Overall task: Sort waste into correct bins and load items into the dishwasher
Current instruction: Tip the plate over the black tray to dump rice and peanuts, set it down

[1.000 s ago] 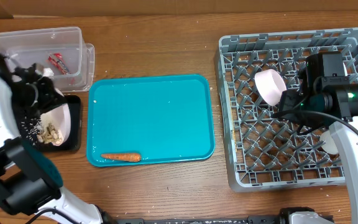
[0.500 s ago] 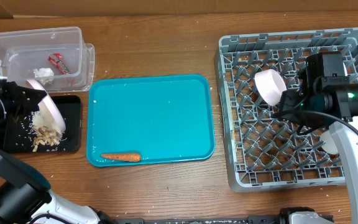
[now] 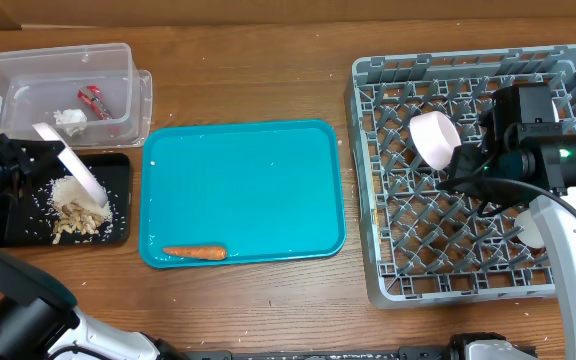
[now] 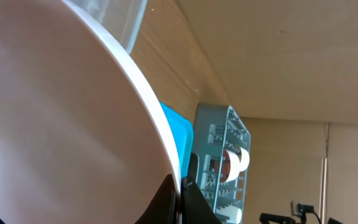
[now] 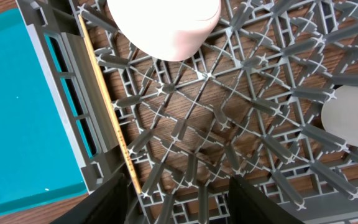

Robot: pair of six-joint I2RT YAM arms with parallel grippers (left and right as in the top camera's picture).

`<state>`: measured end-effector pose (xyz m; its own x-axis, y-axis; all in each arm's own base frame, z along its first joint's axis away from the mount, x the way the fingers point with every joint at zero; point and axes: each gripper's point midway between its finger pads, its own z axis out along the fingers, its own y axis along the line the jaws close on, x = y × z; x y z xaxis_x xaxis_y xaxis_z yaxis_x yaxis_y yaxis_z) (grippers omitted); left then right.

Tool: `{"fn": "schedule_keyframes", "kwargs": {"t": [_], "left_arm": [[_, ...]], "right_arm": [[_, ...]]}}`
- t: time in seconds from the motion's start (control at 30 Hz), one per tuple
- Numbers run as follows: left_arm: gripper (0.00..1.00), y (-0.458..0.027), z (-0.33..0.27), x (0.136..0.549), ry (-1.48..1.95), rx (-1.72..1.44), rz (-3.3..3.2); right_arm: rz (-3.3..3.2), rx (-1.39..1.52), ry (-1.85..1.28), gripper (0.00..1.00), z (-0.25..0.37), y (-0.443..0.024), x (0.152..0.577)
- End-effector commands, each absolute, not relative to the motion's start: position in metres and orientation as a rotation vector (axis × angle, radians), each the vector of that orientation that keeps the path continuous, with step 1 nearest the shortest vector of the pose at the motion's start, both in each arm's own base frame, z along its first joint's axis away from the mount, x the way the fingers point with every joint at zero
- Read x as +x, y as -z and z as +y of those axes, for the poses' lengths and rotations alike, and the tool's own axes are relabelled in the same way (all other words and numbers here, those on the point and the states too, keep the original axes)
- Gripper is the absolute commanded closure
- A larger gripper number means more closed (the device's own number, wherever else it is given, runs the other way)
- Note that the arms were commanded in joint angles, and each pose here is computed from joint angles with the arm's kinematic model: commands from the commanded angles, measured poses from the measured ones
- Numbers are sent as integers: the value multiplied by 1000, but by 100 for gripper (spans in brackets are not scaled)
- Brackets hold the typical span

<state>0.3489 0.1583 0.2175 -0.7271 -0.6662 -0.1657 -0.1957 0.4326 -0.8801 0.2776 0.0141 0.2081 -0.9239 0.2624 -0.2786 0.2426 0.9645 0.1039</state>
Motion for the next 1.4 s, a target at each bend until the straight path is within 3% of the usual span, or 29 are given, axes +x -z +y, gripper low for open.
{"fn": "schedule_keyframes", "kwargs": {"t": [0.0,0.63,0.97,1.1,1.37], "left_arm": [[96,-237,162,351,1157,-584,2167],[96,-250,129,346,1273,-579,2179],[96,-268,-17,348,1232,-33,2440],[96,-239,-85,351,1146,153,2634],[96,-156,-171,356,571,254,2964]], "right_arm": [[2805,360,-106,46,15,-213,280],[2805,359,-107,46,15,-213,280],[2793,358,-110,46,15,-214,283],[2789,358,-110,46,15,-214,284],[2794,358,-109,46,15,-214,283]]}}
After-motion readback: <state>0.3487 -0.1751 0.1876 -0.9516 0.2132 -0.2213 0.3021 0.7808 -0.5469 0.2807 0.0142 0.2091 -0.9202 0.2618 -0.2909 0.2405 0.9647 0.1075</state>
